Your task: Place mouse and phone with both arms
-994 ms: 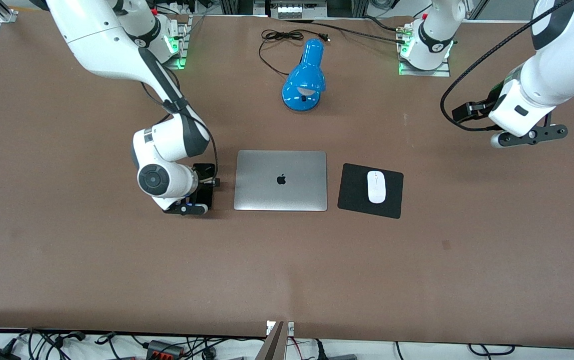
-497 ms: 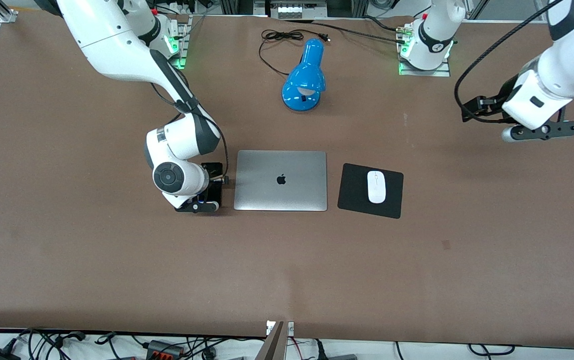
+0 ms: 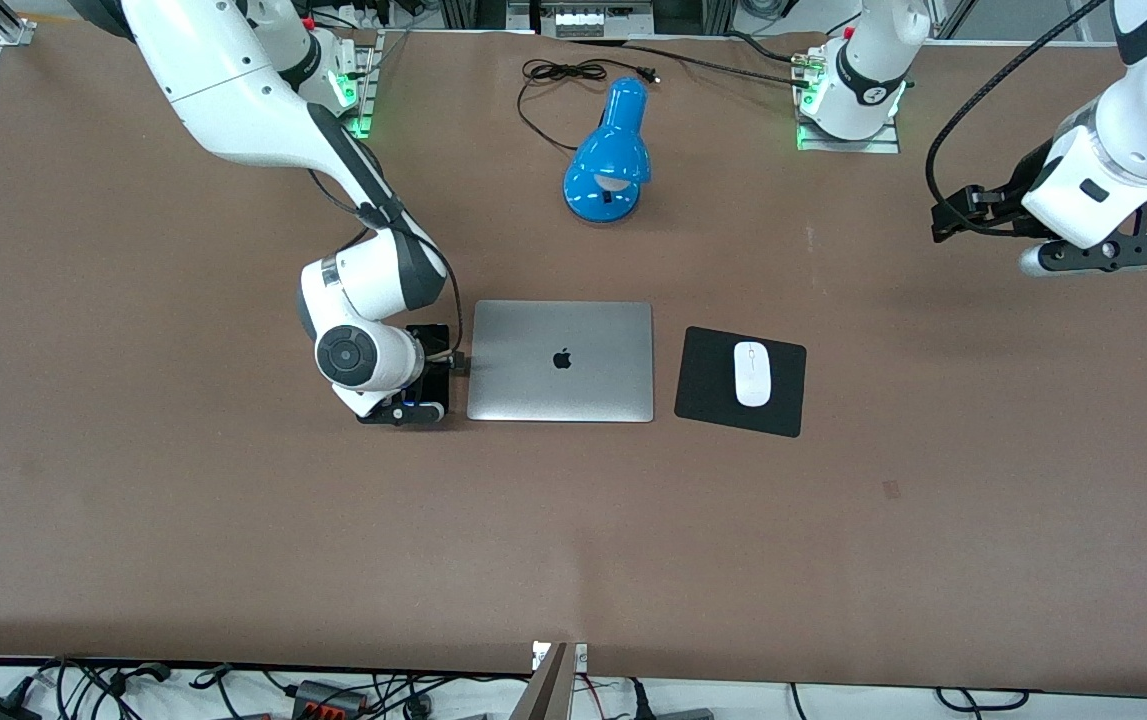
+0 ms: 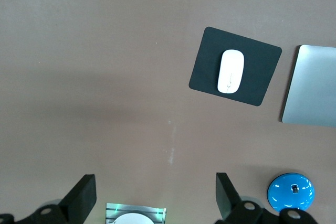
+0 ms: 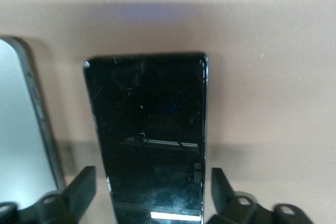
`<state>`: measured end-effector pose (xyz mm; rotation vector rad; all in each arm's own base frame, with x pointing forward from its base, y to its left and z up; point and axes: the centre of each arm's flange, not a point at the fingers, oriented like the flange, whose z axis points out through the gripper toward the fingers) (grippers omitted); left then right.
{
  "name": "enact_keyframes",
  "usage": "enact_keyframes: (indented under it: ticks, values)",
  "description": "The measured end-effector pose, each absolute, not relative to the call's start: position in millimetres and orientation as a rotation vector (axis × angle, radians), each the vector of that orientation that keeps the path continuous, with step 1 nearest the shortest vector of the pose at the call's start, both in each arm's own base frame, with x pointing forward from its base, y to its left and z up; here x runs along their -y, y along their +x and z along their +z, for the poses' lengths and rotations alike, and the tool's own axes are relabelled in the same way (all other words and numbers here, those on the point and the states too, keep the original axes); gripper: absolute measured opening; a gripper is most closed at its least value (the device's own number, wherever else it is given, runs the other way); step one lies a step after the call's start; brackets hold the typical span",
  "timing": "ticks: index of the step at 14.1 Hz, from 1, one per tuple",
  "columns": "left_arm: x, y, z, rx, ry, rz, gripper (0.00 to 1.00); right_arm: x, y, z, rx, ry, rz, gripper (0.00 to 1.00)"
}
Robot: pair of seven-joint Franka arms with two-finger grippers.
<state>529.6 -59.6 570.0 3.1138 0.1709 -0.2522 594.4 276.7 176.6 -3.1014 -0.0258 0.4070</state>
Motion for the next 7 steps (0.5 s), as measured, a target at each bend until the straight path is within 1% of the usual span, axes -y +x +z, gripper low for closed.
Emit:
enact_keyframes:
  ticks: [3, 7]
  values:
    - [60, 527, 575, -0.162, 3.114, -0.263, 1.00, -270, 621, 226, -0.003, -3.090, 0.302, 1.00]
    - [61, 523, 586, -0.156, 3.115, -0.239, 1.00, -231, 653, 337, -0.067, -3.082, 0.256, 1.00]
